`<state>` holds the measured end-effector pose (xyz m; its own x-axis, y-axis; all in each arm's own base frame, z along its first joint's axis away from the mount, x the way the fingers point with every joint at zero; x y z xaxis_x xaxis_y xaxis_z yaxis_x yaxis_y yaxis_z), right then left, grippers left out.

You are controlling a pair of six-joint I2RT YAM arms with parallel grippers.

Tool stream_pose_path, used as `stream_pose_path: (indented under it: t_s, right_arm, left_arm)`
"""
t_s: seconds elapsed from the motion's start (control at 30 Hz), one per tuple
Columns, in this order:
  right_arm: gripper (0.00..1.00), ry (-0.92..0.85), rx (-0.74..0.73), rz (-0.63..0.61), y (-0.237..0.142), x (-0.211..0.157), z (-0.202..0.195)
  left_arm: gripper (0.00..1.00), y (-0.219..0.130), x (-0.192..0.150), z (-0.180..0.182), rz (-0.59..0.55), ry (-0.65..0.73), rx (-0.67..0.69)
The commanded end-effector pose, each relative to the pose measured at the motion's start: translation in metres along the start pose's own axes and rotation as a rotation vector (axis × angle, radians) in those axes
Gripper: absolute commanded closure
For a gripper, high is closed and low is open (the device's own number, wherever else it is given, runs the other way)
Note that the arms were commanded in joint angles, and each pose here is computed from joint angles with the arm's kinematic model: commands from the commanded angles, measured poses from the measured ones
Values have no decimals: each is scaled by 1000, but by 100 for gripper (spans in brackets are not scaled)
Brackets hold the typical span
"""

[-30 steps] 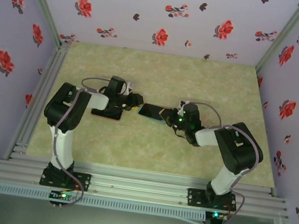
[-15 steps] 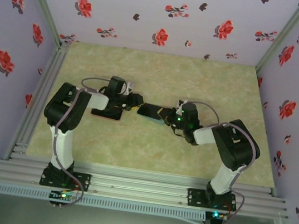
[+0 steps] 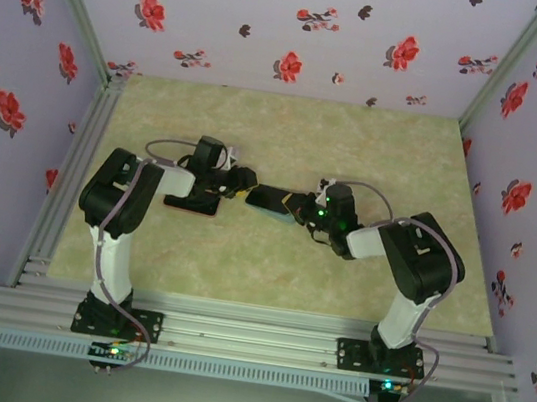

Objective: Put the phone into the phone case

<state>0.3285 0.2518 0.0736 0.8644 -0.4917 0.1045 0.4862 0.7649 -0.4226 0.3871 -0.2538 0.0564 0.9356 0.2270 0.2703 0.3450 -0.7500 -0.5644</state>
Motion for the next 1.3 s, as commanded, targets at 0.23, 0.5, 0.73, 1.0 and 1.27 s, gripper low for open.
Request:
stream_pose_path:
  t_s: [0.23, 0.5, 0.73, 1.0, 1.27]
  right_arm:
    - [100, 24, -156, 102, 11, -27, -41]
    - [100, 10, -186, 97, 12, -28, -46]
    - [100, -3, -223, 101, 13, -32, -50]
    - [99, -11, -249, 97, 11, -33, -54]
    - [93, -17, -292, 98, 8, -34, -55]
  left_arm:
    - [58, 3, -6, -1, -23, -44, -33]
    - [57, 2, -10, 0, -31, -58, -30]
    - [57, 0, -14, 1, -30, -64, -27]
    - [57, -2, -19, -1, -29, -62, -28]
    - [57, -6, -22, -4, -35, -52, -36]
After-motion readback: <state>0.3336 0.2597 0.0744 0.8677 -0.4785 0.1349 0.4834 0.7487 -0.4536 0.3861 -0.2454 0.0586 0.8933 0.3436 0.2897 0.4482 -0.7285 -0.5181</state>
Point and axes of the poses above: each hand's point on the last joint's axis, 136 mm out from that joint toward the fingers, its own y axis out along the fingers, its own z axis along the line the jaws close on, x = y × z, the point moved 3 cm from there along -y, back along the fingers, and after that the axes turned 5 degrees about y, right-handed, at the moved point
